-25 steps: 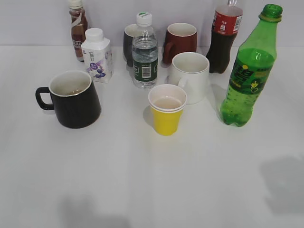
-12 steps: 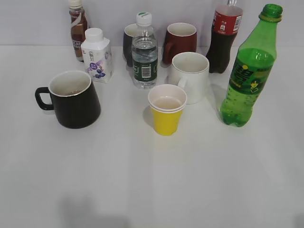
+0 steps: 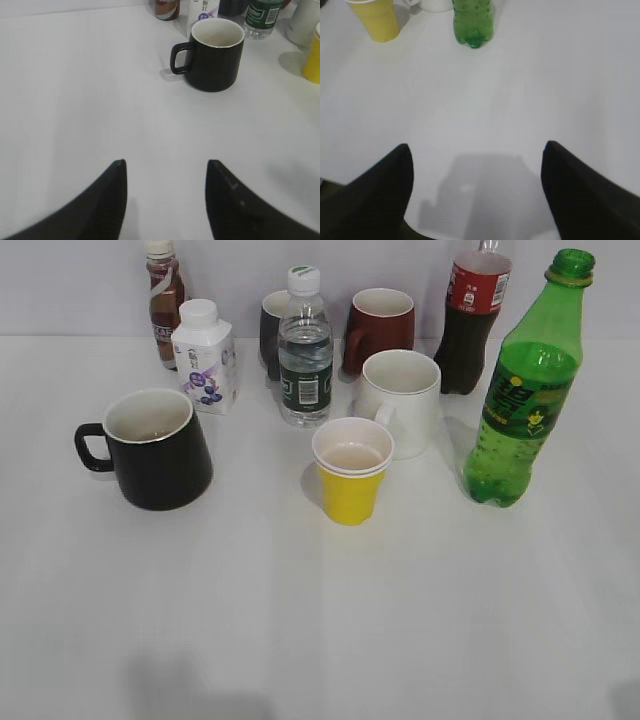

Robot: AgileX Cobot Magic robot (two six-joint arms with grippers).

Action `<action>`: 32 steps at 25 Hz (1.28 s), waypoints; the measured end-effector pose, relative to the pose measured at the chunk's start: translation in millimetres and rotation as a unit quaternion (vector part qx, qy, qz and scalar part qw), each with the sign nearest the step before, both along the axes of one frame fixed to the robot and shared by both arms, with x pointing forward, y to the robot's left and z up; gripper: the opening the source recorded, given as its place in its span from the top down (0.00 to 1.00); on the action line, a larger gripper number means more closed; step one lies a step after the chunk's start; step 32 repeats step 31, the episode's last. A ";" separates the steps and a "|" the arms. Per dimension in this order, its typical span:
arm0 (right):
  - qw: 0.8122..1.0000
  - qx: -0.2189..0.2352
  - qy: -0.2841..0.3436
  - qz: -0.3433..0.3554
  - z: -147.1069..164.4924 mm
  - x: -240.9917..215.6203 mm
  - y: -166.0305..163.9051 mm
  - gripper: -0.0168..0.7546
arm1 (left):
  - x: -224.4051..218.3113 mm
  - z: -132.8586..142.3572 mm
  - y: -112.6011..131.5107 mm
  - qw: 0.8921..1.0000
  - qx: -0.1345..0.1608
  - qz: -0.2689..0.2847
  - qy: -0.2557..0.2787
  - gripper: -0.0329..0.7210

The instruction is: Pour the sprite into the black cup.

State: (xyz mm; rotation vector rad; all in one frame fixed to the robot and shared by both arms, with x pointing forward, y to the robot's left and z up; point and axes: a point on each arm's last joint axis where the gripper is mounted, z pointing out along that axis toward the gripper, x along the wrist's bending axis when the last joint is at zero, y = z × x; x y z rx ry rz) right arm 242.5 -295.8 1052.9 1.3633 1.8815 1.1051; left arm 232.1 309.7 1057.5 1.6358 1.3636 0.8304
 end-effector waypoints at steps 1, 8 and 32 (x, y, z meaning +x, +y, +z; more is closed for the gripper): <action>1.000 0.001 0.000 0.000 0.1 0.0 0.1 0.21 | 0.0 0.0 0.0 1.000 0.000 0.000 0.000 0.43; 0.996 0.005 -0.011 -0.084 0.6 -1.6 -0.8 0.21 | -1.1 0.2 -0.9 0.998 0.000 0.065 -0.001 0.43; 0.988 0.010 -0.039 -0.152 0.7 -9.0 -1.3 0.21 | -1.8 -0.2 -1.6 0.992 0.001 0.123 -0.001 0.64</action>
